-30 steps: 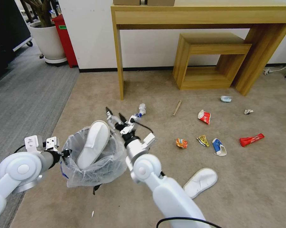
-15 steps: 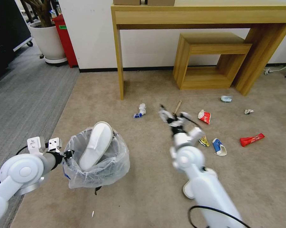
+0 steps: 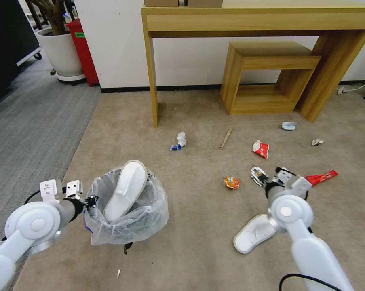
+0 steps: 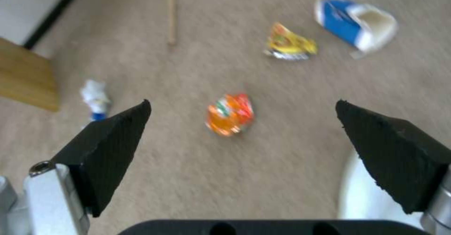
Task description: Pick up the trash bin and place the garbage on the floor into it.
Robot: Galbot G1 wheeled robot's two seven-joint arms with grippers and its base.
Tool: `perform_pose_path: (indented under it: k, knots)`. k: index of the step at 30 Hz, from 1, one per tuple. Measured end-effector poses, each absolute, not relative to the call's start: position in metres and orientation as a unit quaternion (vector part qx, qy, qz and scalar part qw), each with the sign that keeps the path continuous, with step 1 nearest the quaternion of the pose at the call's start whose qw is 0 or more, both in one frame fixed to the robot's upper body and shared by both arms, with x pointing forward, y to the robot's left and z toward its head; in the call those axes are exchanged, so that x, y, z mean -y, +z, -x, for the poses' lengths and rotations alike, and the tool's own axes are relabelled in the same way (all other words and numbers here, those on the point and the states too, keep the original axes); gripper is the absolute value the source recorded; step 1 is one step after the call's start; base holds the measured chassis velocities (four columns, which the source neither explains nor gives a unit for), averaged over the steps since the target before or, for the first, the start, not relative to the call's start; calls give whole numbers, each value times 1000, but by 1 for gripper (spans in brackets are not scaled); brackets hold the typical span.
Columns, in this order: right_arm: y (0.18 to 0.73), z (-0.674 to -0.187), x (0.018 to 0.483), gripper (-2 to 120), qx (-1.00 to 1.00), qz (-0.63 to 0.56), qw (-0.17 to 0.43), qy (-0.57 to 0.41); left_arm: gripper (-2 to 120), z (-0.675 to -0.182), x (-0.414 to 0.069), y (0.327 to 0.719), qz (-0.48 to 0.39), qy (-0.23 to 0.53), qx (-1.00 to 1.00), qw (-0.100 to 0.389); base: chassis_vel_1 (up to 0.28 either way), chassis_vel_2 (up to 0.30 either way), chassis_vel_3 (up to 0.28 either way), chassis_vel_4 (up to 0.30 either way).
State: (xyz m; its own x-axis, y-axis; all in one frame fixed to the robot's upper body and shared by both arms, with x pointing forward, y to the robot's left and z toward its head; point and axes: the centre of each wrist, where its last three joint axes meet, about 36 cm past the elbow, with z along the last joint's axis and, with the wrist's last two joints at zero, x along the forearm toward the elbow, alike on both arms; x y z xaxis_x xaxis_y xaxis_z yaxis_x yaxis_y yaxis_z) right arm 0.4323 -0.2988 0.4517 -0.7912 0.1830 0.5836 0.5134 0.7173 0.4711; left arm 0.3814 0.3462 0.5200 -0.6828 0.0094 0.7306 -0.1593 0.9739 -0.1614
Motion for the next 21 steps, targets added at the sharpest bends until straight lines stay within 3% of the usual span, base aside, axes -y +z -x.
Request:
perform_pose_path:
  k: [3,16,21]
  knots:
    - [438,-434,319,100,870,215,301,-325,0,-381,-346,520,-41,105,911,396,0,0,0,0]
    - [376,-452,393,100,834,299,359,-293,0,-379,-346,519,-42,101,912,396,0,0,0,0]
    - [354,-458,398,100,820,304,377,-304,0,-378,-345,519,-42,100,912,395,0,0,0,0]
